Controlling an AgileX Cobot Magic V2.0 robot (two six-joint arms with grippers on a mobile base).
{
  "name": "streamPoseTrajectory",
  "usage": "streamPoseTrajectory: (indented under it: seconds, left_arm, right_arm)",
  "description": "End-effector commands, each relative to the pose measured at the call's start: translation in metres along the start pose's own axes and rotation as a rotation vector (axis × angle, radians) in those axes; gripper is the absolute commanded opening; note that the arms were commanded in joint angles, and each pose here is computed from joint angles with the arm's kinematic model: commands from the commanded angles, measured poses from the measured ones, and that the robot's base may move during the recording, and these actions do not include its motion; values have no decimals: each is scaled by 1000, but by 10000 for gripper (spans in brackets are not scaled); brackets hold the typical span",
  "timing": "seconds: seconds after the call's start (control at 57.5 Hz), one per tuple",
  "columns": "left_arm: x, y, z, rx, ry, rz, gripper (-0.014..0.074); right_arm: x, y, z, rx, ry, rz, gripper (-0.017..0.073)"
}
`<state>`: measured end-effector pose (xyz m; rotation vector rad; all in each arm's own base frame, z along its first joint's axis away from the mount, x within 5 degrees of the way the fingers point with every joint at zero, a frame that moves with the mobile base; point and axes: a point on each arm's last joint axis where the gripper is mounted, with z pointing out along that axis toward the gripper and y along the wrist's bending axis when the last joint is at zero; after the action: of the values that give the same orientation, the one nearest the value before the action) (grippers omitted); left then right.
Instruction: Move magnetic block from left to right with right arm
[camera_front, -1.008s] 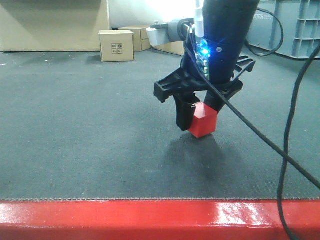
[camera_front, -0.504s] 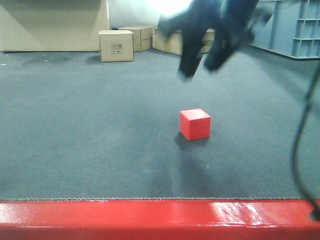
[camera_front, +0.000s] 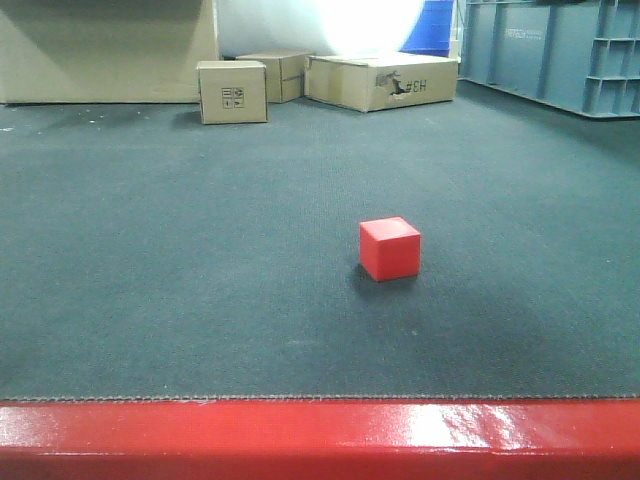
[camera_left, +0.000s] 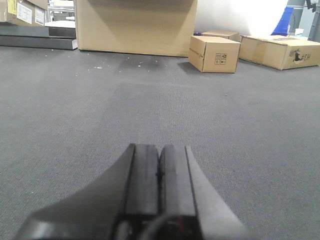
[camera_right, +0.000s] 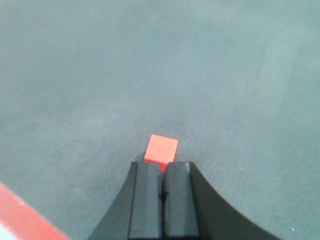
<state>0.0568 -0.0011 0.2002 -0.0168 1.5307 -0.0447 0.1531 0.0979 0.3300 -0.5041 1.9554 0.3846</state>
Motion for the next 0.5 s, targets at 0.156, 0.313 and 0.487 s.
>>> streamPoseTrajectory:
  seconds: [0.156,0.313,0.487]
  left_arm:
    - [-5,1,-1,-6,-86,-10,-126]
    - [-5,1,-1,-6,-86,-10,-126]
    - [-5,1,-1,-6,-86,-10,-126]
  right_arm:
    - [21,-2,-41,-20,-212,-4,58]
    - [31,-2,-44,-19,-206,-4,58]
    - [33,-3,-43,-16,-201,-12,58]
